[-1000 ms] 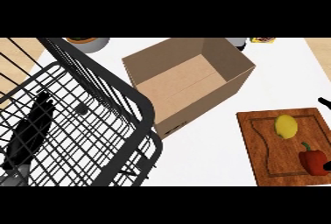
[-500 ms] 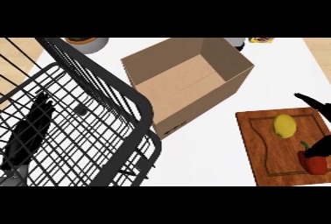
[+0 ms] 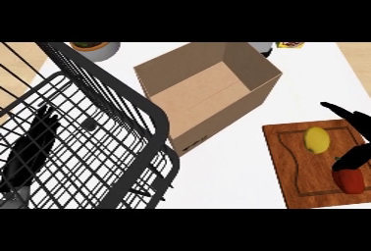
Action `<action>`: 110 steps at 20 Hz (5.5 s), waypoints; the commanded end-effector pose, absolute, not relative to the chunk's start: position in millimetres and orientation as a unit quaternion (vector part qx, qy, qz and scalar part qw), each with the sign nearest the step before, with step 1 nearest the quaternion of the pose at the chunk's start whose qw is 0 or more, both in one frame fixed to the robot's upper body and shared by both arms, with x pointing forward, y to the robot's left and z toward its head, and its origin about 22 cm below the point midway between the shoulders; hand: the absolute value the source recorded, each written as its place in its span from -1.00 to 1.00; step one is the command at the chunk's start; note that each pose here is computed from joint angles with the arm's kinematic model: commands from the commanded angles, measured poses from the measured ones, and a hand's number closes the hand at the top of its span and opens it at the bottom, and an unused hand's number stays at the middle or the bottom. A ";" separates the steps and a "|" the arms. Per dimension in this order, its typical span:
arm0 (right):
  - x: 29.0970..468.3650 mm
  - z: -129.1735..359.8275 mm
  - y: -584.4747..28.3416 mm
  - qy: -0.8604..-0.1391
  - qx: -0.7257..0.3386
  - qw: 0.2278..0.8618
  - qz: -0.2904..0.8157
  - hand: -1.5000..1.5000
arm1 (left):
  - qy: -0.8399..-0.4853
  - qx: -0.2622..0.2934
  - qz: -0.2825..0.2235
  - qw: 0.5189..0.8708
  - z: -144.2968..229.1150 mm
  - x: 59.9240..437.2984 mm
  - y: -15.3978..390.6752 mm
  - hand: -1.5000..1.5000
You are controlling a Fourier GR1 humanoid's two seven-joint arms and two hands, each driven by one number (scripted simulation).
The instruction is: Pick the lemon from the cutting board and place it in the cardboard box
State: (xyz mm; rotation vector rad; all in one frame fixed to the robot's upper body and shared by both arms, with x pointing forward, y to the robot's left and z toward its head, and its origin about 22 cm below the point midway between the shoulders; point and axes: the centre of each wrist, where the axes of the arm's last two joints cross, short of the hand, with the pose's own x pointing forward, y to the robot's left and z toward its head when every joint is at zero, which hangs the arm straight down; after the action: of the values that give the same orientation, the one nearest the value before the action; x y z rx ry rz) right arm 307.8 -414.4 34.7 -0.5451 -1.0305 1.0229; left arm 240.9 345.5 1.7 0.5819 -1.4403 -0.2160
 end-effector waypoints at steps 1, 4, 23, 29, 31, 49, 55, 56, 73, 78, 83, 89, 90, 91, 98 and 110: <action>303.8 29.3 -409.2 -0.483 -0.226 0.708 0.463 -1.00 | -0.619 0.282 -0.092 0.727 5.8 252.3 356.2 0.00; 316.9 35.1 -384.8 -0.498 -0.209 0.702 0.464 -1.00 | -0.621 0.297 -0.095 0.720 18.4 258.1 351.7 0.00; 313.3 10.1 -367.7 -0.423 -0.242 0.729 0.481 -1.00 | -0.623 0.286 -0.094 0.722 13.1 253.6 353.0 0.00; 321.8 3.2 -359.2 -0.468 -0.329 0.671 0.472 1.00 | -0.618 0.294 -0.102 0.722 20.6 255.2 363.4 0.00; 330.2 14.9 -357.4 -0.473 -0.355 0.655 0.470 1.00 | -0.625 0.284 -0.098 0.720 35.0 268.9 355.3 0.00; 292.4 85.1 -291.7 -0.569 -0.493 0.527 0.394 1.00 | -0.618 0.307 -0.082 0.719 20.3 255.9 359.9 0.00; 279.6 133.0 -269.1 -0.655 -0.475 0.440 0.389 1.00 | -0.610 0.301 -0.088 0.728 5.9 252.9 363.6 0.00; 289.9 143.5 -261.5 -0.658 -0.477 0.440 0.381 1.00 | -0.614 0.295 -0.080 0.727 9.8 259.5 358.9 0.00; 373.6 200.9 -123.0 -0.708 -0.348 0.540 0.293 1.00 | -0.622 0.276 -0.103 0.725 8.2 262.5 343.4 0.00; 401.8 192.1 -112.9 -0.694 -0.328 0.571 0.291 1.00 | -0.630 0.286 -0.106 0.715 3.9 256.3 356.1 0.00; 429.8 171.1 -97.8 -0.694 -0.329 0.569 0.295 1.00 | -0.635 0.284 -0.106 0.710 10.8 260.2 342.6 0.00; 445.4 138.3 -94.6 -0.658 -0.376 0.590 0.279 1.00 | -0.639 0.278 -0.115 0.708 33.0 269.6 351.1 0.00; 445.6 138.7 -84.0 -0.658 -0.367 0.599 0.271 1.00 | -0.630 0.276 -0.112 0.717 9.1 264.2 345.8 0.00; 447.1 129.4 -88.6 -0.635 -0.356 0.633 0.263 1.00 | -0.642 0.276 -0.116 0.705 23.8 259.8 350.4 0.00; 453.9 116.1 -90.1 -0.636 -0.310 0.664 0.242 -1.00 | -0.648 0.270 -0.118 0.702 28.0 266.4 341.5 0.00; 462.1 129.9 -114.3 -0.751 -0.282 0.592 0.075 -1.00 | -0.638 0.275 -0.109 0.711 18.3 264.1 347.5 0.00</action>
State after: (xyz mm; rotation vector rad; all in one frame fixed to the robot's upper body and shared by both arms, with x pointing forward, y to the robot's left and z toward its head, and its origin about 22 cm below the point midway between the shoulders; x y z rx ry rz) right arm 458.1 -97.2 126.0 -0.6724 -1.6902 0.3242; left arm 258.1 336.3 12.2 0.5629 -1.4233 -0.2756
